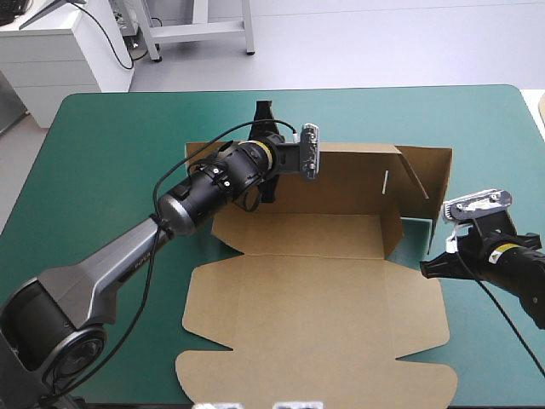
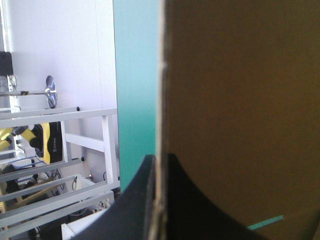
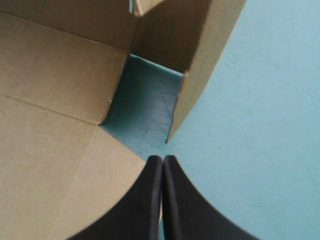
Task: Fold the box
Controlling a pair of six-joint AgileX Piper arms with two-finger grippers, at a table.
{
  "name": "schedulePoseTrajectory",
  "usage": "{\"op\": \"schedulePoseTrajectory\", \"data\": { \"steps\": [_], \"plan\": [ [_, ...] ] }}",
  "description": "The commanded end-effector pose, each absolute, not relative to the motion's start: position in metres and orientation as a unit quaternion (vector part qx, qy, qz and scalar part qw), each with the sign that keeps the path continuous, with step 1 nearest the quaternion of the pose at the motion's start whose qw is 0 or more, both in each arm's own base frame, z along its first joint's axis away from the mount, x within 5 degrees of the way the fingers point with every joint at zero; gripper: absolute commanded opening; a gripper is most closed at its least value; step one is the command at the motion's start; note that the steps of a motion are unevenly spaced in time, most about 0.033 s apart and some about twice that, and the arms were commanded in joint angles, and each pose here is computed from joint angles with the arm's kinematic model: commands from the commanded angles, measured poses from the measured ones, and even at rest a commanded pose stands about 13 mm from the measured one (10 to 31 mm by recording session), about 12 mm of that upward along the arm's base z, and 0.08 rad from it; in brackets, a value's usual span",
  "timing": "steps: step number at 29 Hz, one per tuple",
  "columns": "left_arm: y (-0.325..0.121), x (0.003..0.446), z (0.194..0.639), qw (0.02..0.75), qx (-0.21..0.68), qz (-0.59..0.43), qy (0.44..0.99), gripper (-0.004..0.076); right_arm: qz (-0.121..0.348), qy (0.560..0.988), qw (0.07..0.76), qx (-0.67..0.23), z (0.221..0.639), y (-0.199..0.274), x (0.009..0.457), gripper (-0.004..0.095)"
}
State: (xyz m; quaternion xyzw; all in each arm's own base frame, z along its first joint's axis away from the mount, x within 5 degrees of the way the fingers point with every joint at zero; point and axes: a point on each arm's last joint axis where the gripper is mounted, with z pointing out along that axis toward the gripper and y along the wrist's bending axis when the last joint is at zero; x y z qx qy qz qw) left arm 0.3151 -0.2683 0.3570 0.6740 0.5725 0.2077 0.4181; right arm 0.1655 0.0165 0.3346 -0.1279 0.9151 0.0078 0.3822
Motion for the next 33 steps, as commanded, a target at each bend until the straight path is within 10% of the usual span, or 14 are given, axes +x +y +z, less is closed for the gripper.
{"op": "schedulePoseTrajectory", "data": {
  "steps": [1,33],
  "plan": [
    [-0.275,0.302,0.396,0.501,0.645,0.217,0.534,-0.0008,0.006,0.898,0.423,-0.119,0.348,0.015,0.167,-0.0016],
    [-0.298,0.271,0.331,0.464,0.644,0.277,0.541,-0.0008,0.093,0.878,0.47,-0.029,0.416,0.024,0.209,-0.0015]
  ]
}}
